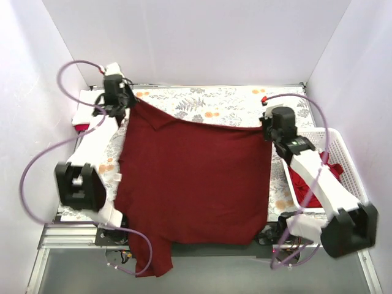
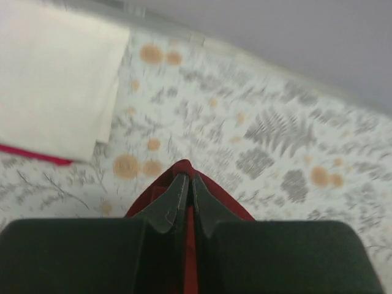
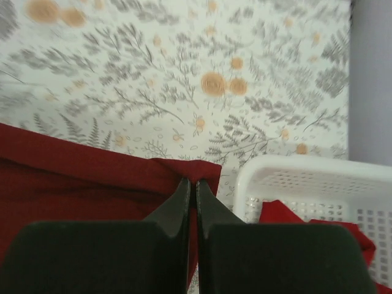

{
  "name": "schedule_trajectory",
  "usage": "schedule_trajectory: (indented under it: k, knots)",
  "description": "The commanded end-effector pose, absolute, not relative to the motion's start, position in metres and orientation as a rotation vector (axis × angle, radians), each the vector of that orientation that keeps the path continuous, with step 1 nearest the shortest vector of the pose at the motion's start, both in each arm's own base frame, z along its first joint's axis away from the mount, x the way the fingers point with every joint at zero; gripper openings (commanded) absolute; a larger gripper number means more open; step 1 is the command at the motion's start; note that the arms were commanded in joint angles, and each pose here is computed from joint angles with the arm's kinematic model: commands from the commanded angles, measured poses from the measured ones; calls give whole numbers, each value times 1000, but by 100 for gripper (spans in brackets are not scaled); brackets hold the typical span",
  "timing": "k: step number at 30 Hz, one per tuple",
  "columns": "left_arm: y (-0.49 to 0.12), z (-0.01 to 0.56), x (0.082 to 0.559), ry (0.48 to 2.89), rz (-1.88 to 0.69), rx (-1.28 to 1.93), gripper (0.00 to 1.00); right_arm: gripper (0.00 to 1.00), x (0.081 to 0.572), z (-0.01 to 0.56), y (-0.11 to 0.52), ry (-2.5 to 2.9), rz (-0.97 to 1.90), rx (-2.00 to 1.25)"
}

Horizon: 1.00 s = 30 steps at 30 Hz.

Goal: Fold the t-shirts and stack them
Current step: Flatten the tshirt out, then fold the tshirt

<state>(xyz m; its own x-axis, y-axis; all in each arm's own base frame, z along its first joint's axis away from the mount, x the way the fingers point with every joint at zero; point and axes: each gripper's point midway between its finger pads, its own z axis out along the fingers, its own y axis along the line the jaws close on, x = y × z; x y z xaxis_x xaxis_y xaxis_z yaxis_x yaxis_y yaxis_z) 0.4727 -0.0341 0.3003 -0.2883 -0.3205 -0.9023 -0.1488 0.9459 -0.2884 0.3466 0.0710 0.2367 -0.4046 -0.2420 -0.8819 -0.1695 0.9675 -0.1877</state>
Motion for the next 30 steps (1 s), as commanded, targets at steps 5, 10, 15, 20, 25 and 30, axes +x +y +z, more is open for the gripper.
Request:
schedule_trajectory:
  k: [5,10,15,20,25,30]
  knots:
    - [-38,164,532,2060,-181,-463,0,1,432,168,54,1968,-146,-139]
    - [-48,124,555,2122,-225,-470,0,1,468,140,55,2027,-108,-161]
    - [-52,106,565,2174,-254,-508,0,1,485,112,52,2086,-83,-163]
    - [-56,128,562,2162,-295,-520,0,1,489,122,50,2074,-36,-153]
    - [-59,169,548,2146,-338,-536,0,1,483,133,45,2077,-26,-141]
    - [-59,176,520,2196,-344,-602,0,1,475,140,39,2089,-19,-111]
